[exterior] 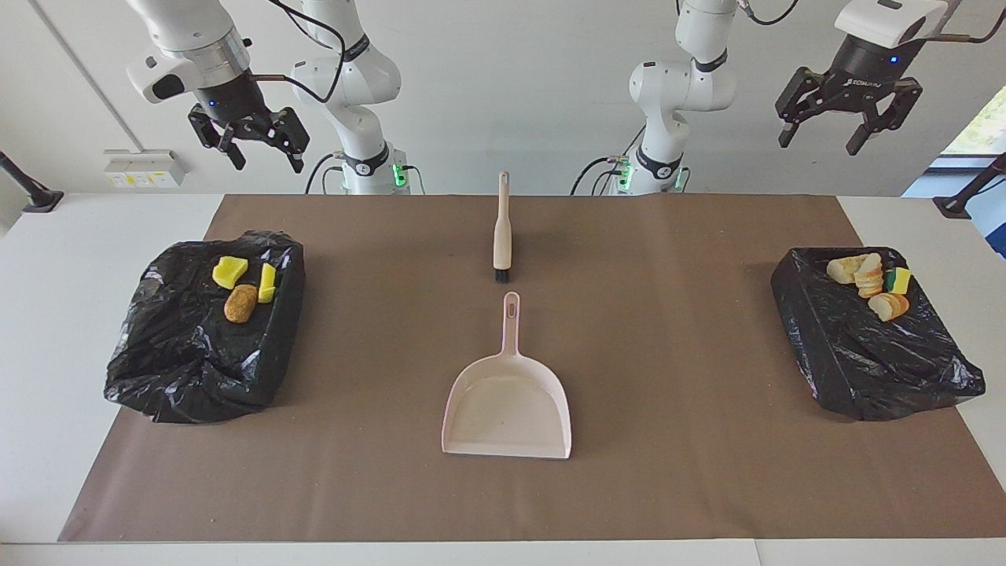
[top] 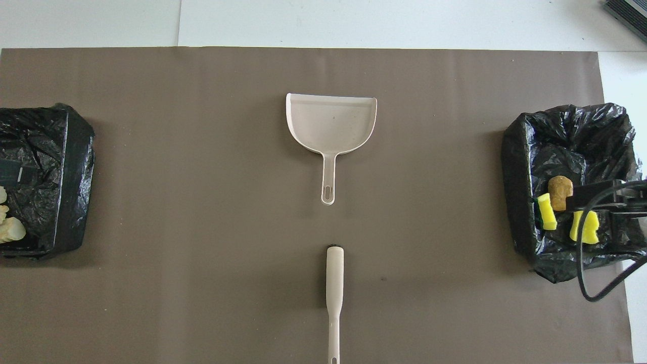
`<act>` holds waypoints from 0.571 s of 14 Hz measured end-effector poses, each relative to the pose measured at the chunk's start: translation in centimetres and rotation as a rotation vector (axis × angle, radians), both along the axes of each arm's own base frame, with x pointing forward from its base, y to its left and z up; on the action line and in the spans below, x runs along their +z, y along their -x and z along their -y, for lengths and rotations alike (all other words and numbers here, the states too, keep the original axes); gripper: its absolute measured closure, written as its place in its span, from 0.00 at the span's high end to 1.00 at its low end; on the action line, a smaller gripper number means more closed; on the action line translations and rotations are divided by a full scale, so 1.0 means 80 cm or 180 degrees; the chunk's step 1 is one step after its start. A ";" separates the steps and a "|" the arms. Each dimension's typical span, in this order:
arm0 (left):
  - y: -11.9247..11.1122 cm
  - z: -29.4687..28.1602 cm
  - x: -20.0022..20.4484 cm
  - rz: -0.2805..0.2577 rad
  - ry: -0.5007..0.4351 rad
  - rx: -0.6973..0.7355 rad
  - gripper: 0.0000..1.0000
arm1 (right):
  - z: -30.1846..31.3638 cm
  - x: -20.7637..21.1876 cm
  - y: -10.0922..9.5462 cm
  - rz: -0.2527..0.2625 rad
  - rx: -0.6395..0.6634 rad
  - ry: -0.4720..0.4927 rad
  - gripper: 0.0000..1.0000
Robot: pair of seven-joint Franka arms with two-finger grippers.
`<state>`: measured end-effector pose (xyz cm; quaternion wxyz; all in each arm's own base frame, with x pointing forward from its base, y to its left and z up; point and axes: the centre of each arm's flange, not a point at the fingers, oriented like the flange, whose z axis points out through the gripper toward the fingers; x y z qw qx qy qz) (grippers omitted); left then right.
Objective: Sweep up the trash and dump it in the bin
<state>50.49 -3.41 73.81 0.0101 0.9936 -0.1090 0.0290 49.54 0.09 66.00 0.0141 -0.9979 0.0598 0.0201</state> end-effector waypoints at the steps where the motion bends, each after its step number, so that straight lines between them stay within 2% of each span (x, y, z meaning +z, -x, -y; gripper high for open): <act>1: 0.002 -0.005 -0.003 -0.0022 0.0002 0.0010 1.00 | 0.000 0.000 0.000 0.0000 0.0000 0.0000 1.00; 8: 0.004 -0.019 -0.005 -0.0027 0.0006 0.0076 1.00 | 0.000 0.000 0.000 0.0000 0.0000 0.0000 1.00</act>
